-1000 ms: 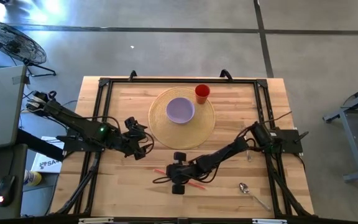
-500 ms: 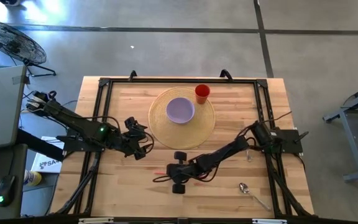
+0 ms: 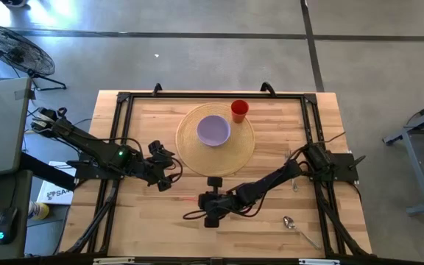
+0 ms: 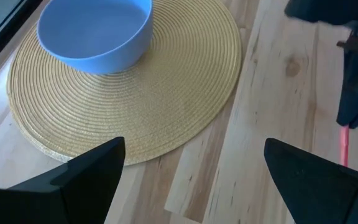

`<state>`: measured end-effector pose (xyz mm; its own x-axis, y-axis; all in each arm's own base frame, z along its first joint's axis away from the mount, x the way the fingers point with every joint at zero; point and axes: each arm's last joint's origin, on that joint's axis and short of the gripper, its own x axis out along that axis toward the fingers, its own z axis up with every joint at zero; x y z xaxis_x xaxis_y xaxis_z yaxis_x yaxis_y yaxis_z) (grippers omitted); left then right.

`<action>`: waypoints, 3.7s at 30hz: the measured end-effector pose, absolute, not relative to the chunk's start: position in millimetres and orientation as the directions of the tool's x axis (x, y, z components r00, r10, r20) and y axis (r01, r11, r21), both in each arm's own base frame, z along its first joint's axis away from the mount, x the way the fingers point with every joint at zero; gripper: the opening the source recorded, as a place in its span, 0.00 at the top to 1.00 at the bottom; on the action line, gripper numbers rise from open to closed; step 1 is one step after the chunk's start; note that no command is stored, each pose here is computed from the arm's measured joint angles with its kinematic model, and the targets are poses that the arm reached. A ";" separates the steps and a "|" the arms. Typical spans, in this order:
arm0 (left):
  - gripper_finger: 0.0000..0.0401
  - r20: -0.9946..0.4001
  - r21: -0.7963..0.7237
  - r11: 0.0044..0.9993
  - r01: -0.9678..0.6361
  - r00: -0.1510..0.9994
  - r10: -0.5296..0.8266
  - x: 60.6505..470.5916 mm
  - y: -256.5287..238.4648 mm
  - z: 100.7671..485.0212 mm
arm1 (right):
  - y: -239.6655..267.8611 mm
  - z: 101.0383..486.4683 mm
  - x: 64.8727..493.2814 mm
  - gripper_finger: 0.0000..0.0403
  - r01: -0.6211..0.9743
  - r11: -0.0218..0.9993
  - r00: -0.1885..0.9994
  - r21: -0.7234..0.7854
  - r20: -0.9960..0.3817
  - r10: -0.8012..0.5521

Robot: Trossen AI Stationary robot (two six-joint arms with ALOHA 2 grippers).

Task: Pick & Place Utensil
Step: Put the straw into the orange cup on the table placemat

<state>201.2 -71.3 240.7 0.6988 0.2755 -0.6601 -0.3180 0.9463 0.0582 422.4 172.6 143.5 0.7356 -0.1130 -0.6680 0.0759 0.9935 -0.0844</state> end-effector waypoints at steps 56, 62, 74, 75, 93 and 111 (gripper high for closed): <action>0.06 -0.661 0.039 0.953 -0.301 0.708 0.251 202.2 -72.3 241.2 | -170.9 241.5 291.8 0.99 0.589 0.807 0.748 -0.028 0.397 -0.532; 0.06 -0.657 0.034 0.953 -0.302 0.712 0.249 202.6 -72.5 241.7 | -185.3 218.1 294.0 1.00 0.565 0.824 0.783 -0.038 0.340 -0.521; 0.06 -0.663 0.030 0.954 -0.298 0.709 0.242 202.3 -72.7 241.3 | -191.5 194.7 298.4 0.97 0.557 0.829 0.813 -0.038 0.229 -0.536; 0.06 -0.663 0.030 0.954 -0.298 0.709 0.242 202.3 -72.6 241.3 | -191.5 194.0 298.6 0.97 0.556 0.830 0.815 -0.038 0.221 -0.536; 0.06 -0.671 0.017 0.958 -0.286 0.708 0.223 202.2 -73.3 241.0 | -201.1 183.8 294.7 0.99 0.466 0.885 0.852 -0.009 0.273 -0.446; 0.06 -0.670 0.009 0.961 -0.275 0.712 0.210 202.7 -73.8 241.4 | -187.2 152.6 269.4 0.99 0.496 0.868 0.840 0.003 0.249 -0.481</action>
<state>202.7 -73.8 241.4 0.7116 0.2100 -0.6705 -0.2750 0.9614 0.0093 269.4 -187.2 152.6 0.8405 -0.4815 0.2485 0.4964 0.8681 0.0031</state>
